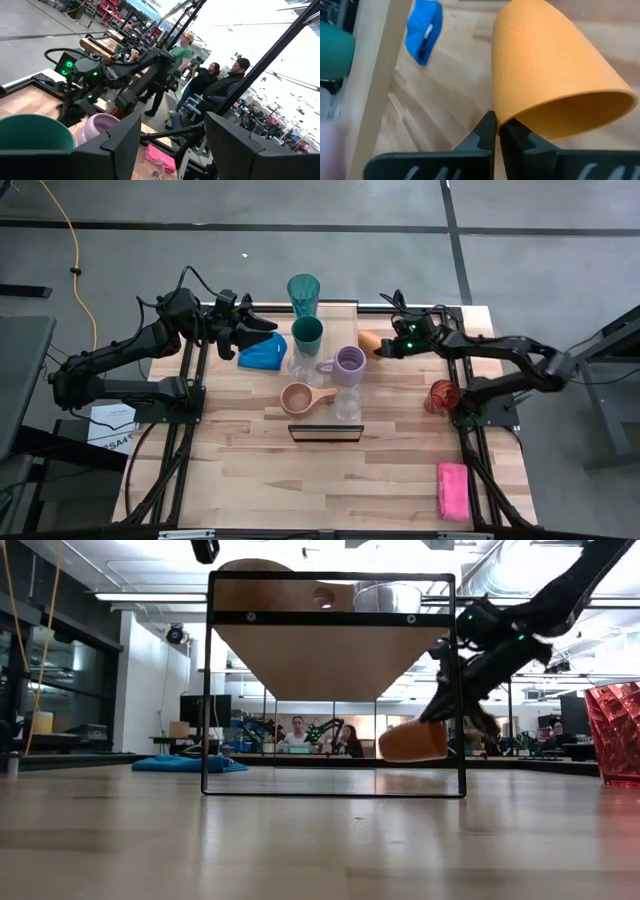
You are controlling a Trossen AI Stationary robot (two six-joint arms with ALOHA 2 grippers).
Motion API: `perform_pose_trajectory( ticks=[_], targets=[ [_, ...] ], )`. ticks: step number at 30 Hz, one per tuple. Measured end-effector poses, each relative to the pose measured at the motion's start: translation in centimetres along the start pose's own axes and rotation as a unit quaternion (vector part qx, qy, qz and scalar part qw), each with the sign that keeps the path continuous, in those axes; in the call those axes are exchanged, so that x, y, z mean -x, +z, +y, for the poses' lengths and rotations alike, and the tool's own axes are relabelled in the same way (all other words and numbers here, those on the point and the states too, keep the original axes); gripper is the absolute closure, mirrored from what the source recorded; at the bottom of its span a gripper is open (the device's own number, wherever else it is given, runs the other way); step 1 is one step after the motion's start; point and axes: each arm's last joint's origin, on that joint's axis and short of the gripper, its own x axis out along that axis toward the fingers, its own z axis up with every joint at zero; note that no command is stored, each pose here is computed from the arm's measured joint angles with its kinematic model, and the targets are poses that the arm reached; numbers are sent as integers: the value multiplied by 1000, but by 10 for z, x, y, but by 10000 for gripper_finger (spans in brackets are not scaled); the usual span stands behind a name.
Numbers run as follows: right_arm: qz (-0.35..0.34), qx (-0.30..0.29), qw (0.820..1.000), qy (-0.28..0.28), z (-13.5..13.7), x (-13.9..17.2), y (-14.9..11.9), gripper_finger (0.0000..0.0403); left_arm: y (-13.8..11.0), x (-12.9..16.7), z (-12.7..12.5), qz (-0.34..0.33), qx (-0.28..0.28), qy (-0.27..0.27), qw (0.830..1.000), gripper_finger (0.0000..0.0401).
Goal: Stack small to large cups/mugs on shelf
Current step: Put the yellow cup on the shelf
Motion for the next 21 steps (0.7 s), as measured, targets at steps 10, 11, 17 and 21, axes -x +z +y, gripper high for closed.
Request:
perform_pose_trajectory(
  ticks=[10,11,17,21],
  targets=[
    [66,-29,996,-61,8,52,-28,402,0,0,0,0,0,0,1000,194],
    [73,-29,994,-72,9,57,-29,402,0,0,0,0,0,0,1000,194],
    [106,14,987,-124,40,88,-15,403,0,0,0,0,0,0,1000,194],
    [139,61,976,-154,72,110,5,403,0,0,0,0,0,0,1000,194]
  ],
)
